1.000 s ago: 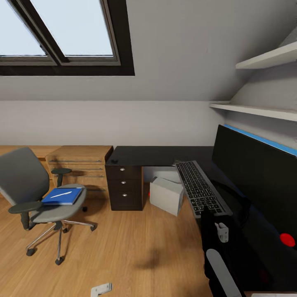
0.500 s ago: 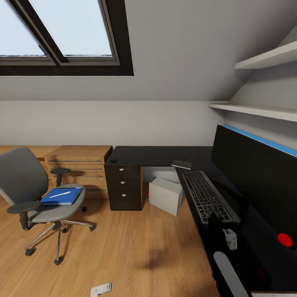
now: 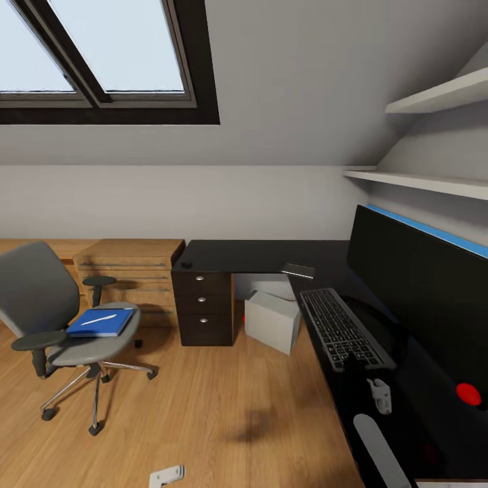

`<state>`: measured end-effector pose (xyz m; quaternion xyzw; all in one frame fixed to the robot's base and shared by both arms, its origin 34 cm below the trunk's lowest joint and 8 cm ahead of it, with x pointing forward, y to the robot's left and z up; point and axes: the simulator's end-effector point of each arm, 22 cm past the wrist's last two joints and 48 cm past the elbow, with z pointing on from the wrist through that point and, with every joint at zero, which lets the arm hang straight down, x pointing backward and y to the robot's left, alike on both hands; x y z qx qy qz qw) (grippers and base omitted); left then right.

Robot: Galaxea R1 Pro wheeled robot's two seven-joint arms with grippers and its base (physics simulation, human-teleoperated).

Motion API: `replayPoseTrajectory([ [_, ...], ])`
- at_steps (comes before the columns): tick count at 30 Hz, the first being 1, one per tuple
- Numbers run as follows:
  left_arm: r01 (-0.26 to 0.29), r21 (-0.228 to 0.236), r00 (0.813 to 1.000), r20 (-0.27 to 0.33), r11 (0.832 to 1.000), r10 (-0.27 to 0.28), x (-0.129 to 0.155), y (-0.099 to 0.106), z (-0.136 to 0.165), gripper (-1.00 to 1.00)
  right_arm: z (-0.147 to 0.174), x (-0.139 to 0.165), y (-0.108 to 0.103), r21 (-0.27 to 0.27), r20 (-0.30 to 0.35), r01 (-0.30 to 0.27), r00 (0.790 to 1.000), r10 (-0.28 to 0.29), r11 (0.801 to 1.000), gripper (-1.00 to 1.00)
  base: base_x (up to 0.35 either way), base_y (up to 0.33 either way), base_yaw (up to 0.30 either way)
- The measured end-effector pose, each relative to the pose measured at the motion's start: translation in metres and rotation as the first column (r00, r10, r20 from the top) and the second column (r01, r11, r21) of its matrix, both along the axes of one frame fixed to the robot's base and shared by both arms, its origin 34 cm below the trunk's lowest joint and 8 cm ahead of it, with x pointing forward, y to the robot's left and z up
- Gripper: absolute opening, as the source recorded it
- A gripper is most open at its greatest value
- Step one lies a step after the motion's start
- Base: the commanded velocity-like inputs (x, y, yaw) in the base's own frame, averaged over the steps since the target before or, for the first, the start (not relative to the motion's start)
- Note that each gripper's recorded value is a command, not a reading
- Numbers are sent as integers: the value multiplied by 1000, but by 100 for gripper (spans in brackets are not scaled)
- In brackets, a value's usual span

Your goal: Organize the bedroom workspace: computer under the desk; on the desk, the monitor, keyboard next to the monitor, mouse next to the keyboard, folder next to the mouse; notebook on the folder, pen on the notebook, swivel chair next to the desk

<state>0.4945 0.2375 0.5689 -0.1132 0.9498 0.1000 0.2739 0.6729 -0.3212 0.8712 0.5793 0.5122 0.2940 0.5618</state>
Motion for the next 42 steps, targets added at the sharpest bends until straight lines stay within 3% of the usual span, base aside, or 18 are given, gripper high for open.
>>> replayPoseTrajectory([
  [3,0,0,1000,0,1000,0,0,0,0,100,-2,2,7,10,-6,-30,1000,30,999,-100,0,0,0],
  [11,0,0,1000,-1,1000,0,0,0,0,100,-6,3,11,52,-8,-41,999,41,998,-100,0,0,0],
  [22,0,1,1000,-1,1000,0,0,0,0,100,-7,2,10,64,-11,-36,999,37,997,-100,0,0,0],
  [26,0,1,1000,-1,1000,0,-1,0,0,100,-17,-1,8,113,-39,-18,999,22,993,-100,0,0,0],
  [30,0,1,1000,-1,1000,0,-1,0,0,100,-21,-2,8,129,-51,-12,999,19,992,-100,0,0,0],
  [42,0,1,1000,-1,1000,0,-1,0,0,100,-21,-2,7,130,-53,-8,999,14,992,-100,0,0,0],
])
